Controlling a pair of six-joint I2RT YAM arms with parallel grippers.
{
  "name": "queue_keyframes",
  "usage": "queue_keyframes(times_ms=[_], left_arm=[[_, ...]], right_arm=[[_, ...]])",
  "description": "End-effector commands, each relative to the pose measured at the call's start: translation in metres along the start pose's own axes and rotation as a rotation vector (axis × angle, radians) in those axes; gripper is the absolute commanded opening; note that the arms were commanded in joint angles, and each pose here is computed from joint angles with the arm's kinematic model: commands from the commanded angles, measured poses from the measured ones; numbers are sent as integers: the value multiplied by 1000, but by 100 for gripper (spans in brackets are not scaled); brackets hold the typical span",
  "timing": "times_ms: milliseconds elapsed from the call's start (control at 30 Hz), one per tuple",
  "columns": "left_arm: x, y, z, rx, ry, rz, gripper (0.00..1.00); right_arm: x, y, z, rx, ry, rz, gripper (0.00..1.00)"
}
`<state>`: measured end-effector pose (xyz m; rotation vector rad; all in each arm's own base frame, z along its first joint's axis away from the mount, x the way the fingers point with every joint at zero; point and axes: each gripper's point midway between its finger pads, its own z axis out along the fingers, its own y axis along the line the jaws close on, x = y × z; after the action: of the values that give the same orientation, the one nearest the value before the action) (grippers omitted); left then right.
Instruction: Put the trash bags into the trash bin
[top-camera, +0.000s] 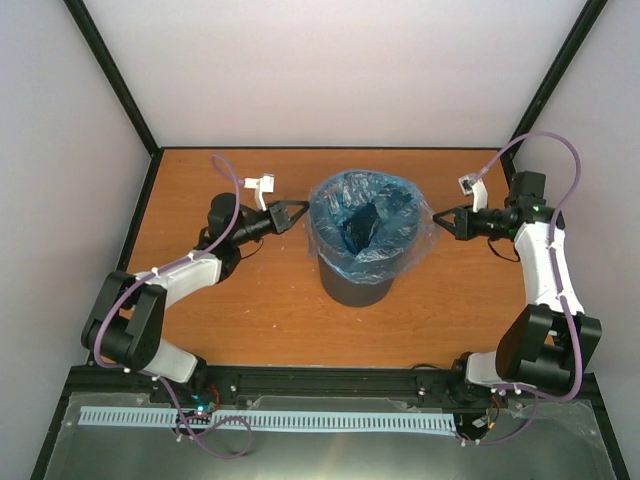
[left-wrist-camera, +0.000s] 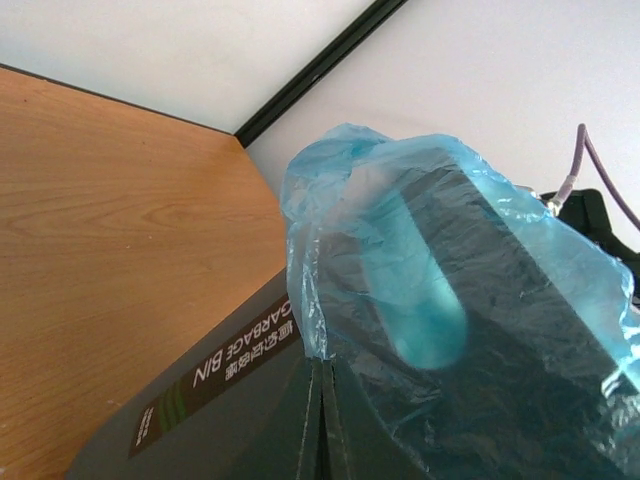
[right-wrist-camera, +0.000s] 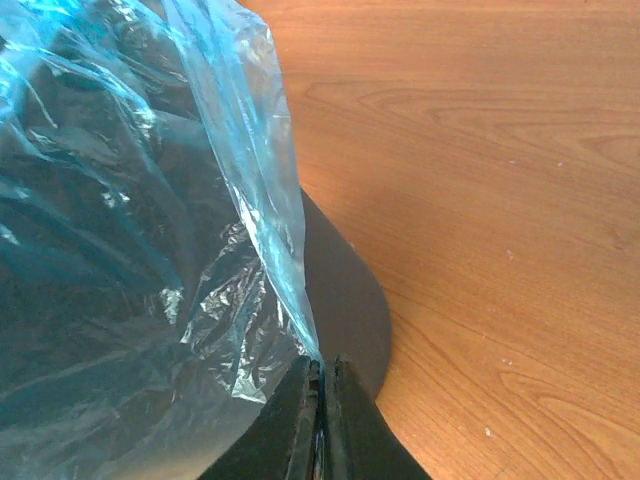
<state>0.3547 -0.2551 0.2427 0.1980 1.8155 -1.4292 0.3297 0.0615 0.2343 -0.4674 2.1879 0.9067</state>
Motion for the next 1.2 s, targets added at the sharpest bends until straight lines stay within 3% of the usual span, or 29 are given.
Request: queue_keyframes(times_ms=[0,467,733,1067,1100,1167], left_arm=[[5,-11,-8,1,8,56,1],[50,8,-37,-120,40,36,1],[76,18,-39,-159,100,58,1],[106,55,-49,-296,116,19,1],[106,54,-52,-303,116,30,1],[101,44,-58,-299,103,60,1]], right_arm=[[8,-3,8,-13,12,0,6],[24,-1,21,-27,64,6,4],[34,3,52,-19,125,-19,3],[45,-14,60,115,163,-67,3],[43,-13,56,127,158,-79,6],[35,-5,44,144,138,-94,27]])
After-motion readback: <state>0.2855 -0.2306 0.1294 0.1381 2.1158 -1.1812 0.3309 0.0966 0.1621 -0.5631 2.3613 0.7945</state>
